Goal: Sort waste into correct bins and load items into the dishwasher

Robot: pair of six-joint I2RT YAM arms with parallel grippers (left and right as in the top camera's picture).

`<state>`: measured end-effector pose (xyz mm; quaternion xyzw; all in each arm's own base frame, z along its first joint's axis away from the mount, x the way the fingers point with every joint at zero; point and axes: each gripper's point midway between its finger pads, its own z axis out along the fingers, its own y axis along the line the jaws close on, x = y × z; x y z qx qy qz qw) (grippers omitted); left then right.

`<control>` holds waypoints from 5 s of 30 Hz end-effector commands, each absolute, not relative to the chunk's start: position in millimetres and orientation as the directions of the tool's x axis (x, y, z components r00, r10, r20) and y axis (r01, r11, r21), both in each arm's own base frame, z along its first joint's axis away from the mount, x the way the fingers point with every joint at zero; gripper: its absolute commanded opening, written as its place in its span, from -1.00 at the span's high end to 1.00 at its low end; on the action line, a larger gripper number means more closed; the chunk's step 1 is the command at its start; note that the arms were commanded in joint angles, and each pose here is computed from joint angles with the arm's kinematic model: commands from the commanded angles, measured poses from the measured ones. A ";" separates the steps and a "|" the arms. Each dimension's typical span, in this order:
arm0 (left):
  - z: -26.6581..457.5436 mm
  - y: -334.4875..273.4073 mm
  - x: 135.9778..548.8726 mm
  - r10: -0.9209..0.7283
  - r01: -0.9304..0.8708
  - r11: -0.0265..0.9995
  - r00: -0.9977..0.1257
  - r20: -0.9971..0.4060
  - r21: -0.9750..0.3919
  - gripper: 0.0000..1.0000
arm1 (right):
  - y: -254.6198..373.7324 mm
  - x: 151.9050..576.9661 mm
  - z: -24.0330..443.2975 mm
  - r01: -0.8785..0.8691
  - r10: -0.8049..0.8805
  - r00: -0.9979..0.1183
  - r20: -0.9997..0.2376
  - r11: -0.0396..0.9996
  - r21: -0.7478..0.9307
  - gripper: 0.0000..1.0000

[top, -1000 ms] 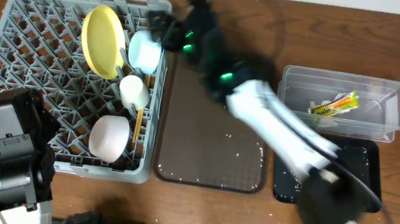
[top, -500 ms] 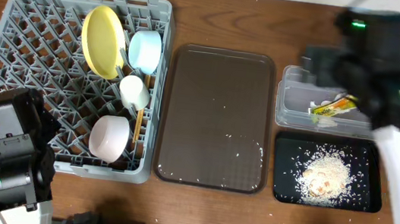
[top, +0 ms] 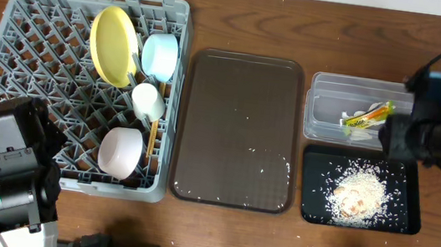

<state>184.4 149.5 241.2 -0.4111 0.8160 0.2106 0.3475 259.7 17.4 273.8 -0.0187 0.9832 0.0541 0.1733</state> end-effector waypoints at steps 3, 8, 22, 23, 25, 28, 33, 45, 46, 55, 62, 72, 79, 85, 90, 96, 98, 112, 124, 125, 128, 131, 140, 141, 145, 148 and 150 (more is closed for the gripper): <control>246.7 151.9 182.5 -0.526 -0.829 0.557 -0.401 -0.750 0.053 -0.91 | 60.1 217.3 245.5 -0.114 -0.071 -0.987 -0.145 0.944 0.309 0.97; 246.7 151.9 182.5 -0.526 -0.829 0.557 -0.401 -0.750 0.053 -0.91 | 80.2 184.7 185.3 -0.092 -0.115 -0.992 0.051 0.942 0.324 0.97; 246.7 151.9 182.5 -0.526 -0.829 0.557 -0.401 -0.750 0.053 -0.91 | 97.5 189.1 68.9 -0.006 -0.011 -1.000 0.028 0.984 0.177 0.59; 246.7 151.9 182.5 -0.526 -0.829 0.557 -0.401 -0.750 0.053 -0.91 | 99.0 191.4 66.6 -0.014 -0.016 -1.000 0.013 0.985 0.175 0.61; 246.7 151.9 182.5 -0.526 -0.829 0.557 -0.401 -0.750 0.053 -0.92 | 101.1 198.7 59.0 -0.008 -0.003 -0.999 -0.032 0.988 0.154 0.77; 246.7 151.9 182.5 -0.526 -0.829 0.557 -0.401 -0.750 0.053 -0.91 | 96.0 204.4 52.1 0.015 0.022 -0.997 -0.072 0.994 0.104 0.80; 246.7 151.9 182.5 -0.526 -0.829 0.557 -0.401 -0.750 0.053 -0.92 | 90.7 211.6 40.8 0.041 0.048 -0.990 -0.130 0.997 0.060 0.67; 246.7 151.9 182.5 -0.526 -0.829 0.557 -0.401 -0.750 0.053 -0.91 | 96.8 213.0 28.6 0.034 0.049 -0.987 -0.151 0.994 0.102 0.62; 246.7 151.9 182.5 -0.526 -0.829 0.557 -0.401 -0.750 0.053 -0.91 | 96.9 213.2 28.6 0.034 0.050 -0.987 -0.151 0.994 0.102 0.67; 246.7 151.9 182.5 -0.526 -0.829 0.557 -0.401 -0.750 0.053 -0.91 | 98.9 217.7 29.6 0.030 0.049 -0.984 -0.170 0.993 0.111 0.93; 246.7 151.9 182.5 -0.526 -0.829 0.557 -0.401 -0.750 0.053 -0.91 | 106.3 234.4 34.1 -0.025 0.008 -0.970 -0.243 0.991 0.132 0.84; 246.7 151.9 182.5 -0.526 -0.829 0.557 -0.401 -0.750 0.053 -0.91 | 107.9 235.4 34.6 -0.042 -0.007 -0.969 -0.249 0.990 0.137 0.80; 246.7 151.9 182.5 -0.526 -0.829 0.557 -0.401 -0.750 0.053 -0.91 | 110.1 240.4 36.2 -0.070 -0.030 -0.962 -0.273 0.988 0.138 0.62; 246.7 151.9 182.5 -0.526 -0.829 0.557 -0.401 -0.750 0.053 -0.91 | 111.9 249.0 47.8 -0.090 -0.045 -0.953 -0.301 0.986 0.138 0.54; 246.7 151.9 182.5 -0.526 -0.829 0.557 -0.401 -0.750 0.053 -0.91 | 119.9 269.1 104.2 -0.199 -0.141 -0.915 -0.377 0.973 0.120 0.36; 246.7 151.9 182.5 -0.526 -0.829 0.557 -0.401 -0.750 0.053 -0.91 | 128.9 290.6 157.4 -0.265 -0.182 -0.857 -0.482 0.958 0.111 -0.99; 246.7 151.9 182.5 -0.526 -0.829 0.557 -0.401 -0.750 0.053 -0.92 | 130.5 294.1 159.4 -0.267 -0.178 -0.849 -0.497 0.957 0.113 -0.99; 246.7 151.9 182.5 -0.526 -0.829 0.557 -0.401 -0.750 0.053 -0.91 | 126.8 291.5 157.0 -0.260 -0.182 -0.856 -0.483 0.961 0.098 -0.98; 246.7 151.9 182.5 -0.526 -0.829 0.557 -0.401 -0.750 0.053 -0.91 | 137.3 340.4 236.5 -0.316 -0.140 -0.567 -0.812 0.947 0.057 -0.98; 246.7 151.9 182.5 -0.526 -0.829 0.557 -0.401 -0.750 0.053 -0.91 | 135.2 340.1 250.3 -0.316 -0.122 -0.522 -0.844 0.947 0.059 -0.98; 246.7 151.9 182.5 -0.526 -0.829 0.557 -0.401 -0.750 0.053 -0.91 | 116.9 335.0 290.3 -0.287 -0.042 -0.374 -0.926 0.955 0.072 -0.98; 246.7 151.9 182.5 -0.526 -0.829 0.557 -0.401 -0.750 0.053 -0.91 | 88.6 321.8 313.9 -0.235 0.021 -0.243 -0.970 0.969 0.081 -0.98; 246.7 151.9 182.5 -0.526 -0.829 0.557 -0.401 -0.750 0.053 -0.92 | 21.3 261.7 311.8 -0.106 0.086 -0.037 -0.996 0.990 0.090 -0.99; 246.7 151.9 182.5 -0.526 -0.829 0.557 -0.401 -0.750 0.053 -0.91 | 17.8 256.5 309.5 -0.094 0.087 -0.016 -0.996 0.992 0.088 -0.98; 246.7 151.9 182.5 -0.526 -0.829 0.557 -0.401 -0.750 0.053 -0.91 | 10.7 241.3 295.2 -0.073 0.088 0.063 -0.994 0.994 0.083 -0.98; 246.7 151.9 182.5 -0.526 -0.829 0.557 -0.401 -0.750 0.053 -0.91 | 8.8 236.5 281.7 -0.072 0.114 0.111 -0.987 0.992 0.106 -0.98; 246.7 151.9 182.5 -0.526 -0.829 0.557 -0.401 -0.750 0.053 -0.91 | 8.0 236.2 273.5 -0.076 0.140 0.142 -0.980 0.989 0.130 -0.98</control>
